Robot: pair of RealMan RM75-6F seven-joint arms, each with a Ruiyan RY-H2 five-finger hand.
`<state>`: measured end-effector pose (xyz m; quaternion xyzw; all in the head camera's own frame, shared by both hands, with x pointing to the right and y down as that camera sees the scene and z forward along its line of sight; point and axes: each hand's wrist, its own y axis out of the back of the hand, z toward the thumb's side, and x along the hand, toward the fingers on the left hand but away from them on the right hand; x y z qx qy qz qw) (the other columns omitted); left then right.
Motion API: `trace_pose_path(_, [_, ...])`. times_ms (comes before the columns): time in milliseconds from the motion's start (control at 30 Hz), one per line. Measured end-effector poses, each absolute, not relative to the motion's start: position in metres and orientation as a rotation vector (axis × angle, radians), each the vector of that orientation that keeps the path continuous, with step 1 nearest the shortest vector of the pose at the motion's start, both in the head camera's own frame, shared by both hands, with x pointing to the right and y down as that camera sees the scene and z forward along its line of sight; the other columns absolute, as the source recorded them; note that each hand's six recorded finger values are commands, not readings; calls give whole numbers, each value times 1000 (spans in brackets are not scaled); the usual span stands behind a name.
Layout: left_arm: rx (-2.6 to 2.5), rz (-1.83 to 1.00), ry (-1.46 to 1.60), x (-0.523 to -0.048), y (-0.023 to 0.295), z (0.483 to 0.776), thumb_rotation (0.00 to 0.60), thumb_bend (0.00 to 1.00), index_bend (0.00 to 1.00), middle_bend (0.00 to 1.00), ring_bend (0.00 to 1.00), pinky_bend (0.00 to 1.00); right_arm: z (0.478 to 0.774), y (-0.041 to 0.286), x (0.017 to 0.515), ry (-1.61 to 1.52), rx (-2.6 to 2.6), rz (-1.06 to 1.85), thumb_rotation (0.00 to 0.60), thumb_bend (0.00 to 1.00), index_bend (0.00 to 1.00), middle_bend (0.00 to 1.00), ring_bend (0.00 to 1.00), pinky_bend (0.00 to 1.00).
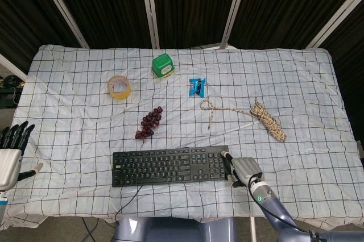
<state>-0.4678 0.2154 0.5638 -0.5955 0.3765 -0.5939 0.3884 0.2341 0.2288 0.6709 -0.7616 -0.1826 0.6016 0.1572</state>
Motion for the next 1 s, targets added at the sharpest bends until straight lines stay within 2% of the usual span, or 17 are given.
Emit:
trace_pose_path(367, [-1516, -1509, 960, -468, 215, 564, 600, 110, 0, 0, 0, 0, 679, 241, 233, -505, -2204, 1764, 600, 502, 63, 907, 879, 825])
trace_pose_path(767, [-1517, -1505, 961, -468, 215, 563, 600, 110, 0, 0, 0, 0, 677, 237, 232, -527, -2193, 1756, 600, 501, 63, 905, 870, 825])
trace_pose_path(833, [-1516, -1504, 964, -468, 215, 563, 600, 111, 0, 0, 0, 0, 674, 233, 231, -543, -2188, 1739, 600, 485, 61, 881, 831, 805])
trace_pose_path(933, [-1515, -1504, 966, -468, 215, 563, 600, 110, 0, 0, 0, 0, 667, 223, 229, -582, -2175, 1695, 600, 455, 58, 771, 718, 721])
trace_pose_path(1000, [-1516, -1503, 966, -468, 215, 563, 600, 110, 0, 0, 0, 0, 661, 216, 228, -615, -2164, 1661, 600, 424, 60, 633, 591, 648])
